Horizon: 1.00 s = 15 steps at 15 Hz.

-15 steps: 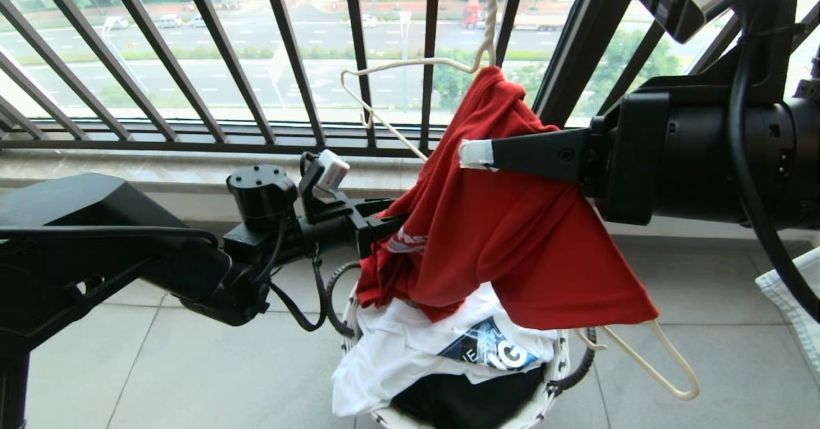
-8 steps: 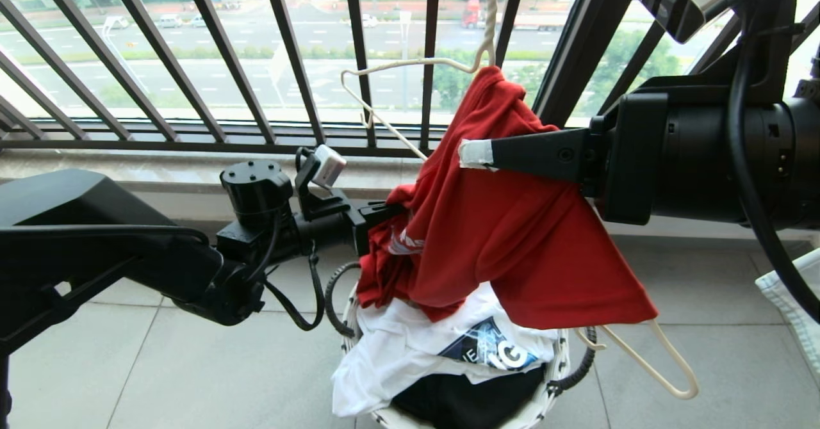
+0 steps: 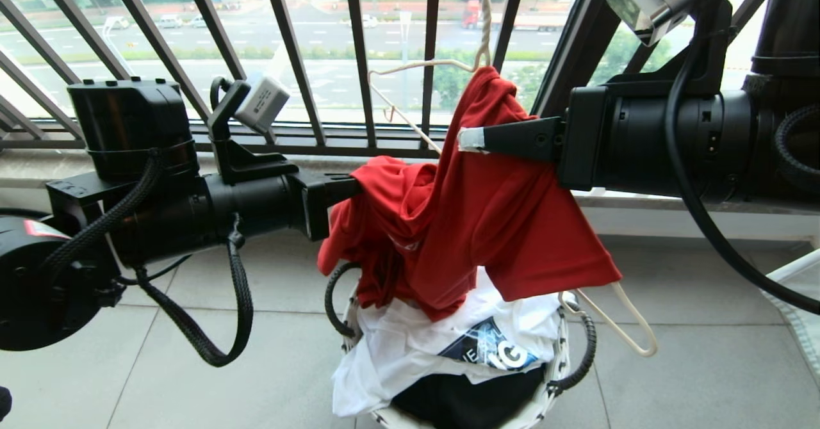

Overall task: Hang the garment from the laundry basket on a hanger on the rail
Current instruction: Hang the clothes on the clothes rack

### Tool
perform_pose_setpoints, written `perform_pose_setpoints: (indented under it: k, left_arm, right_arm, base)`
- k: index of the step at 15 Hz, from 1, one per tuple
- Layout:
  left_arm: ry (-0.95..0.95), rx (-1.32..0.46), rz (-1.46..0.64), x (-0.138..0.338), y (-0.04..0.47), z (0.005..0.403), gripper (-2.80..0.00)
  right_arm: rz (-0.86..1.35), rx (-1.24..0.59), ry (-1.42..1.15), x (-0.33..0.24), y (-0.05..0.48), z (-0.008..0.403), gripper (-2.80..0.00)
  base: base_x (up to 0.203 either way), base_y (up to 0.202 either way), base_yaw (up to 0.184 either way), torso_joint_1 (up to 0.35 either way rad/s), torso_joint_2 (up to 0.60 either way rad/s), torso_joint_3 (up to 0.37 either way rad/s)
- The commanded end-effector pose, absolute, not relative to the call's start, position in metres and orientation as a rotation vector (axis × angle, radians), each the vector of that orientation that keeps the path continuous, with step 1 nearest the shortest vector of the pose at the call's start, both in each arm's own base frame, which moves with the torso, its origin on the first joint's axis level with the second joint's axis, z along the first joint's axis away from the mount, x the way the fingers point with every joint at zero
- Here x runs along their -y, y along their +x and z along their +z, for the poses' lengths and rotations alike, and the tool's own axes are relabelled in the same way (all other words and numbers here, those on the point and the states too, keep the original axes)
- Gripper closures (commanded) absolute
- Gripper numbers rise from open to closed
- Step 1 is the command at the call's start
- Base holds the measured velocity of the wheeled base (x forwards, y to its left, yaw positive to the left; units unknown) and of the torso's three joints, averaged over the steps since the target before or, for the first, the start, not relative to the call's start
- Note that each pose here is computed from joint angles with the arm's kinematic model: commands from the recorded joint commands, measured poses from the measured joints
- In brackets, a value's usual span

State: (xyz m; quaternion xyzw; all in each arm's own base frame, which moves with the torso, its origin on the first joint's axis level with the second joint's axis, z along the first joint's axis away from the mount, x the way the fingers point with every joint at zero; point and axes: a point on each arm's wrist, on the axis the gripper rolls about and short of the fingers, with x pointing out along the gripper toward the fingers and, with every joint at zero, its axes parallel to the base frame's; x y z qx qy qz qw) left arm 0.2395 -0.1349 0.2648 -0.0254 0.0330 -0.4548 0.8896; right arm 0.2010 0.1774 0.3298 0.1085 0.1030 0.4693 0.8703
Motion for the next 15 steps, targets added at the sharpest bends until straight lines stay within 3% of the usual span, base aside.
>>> perform_pose_setpoints:
  k: [1,10,15]
  left_arm:
    - [-0.001,-0.27,-0.884,0.141,0.19,0.272,0.0]
    - [0.121,-0.679,-0.766,0.21,0.211,0.189,0.0]
    - [0.041,-0.701,-0.743,0.23,0.232,0.175,0.0]
  right_arm:
    - [0.945,-0.237,0.223,-0.184,0.213,0.323,0.0]
    - [0.886,-0.246,0.224,-0.184,0.234,0.318,0.0]
    - [0.886,-0.244,0.224,-0.183,0.234,0.319,0.0]
  base:
    - [0.0,0.0,0.0,0.0,0.0,0.0]
    - [0.0,0.0,0.0,0.0,0.0,0.0]
    - [0.0,0.0,0.0,0.0,0.0,0.0]
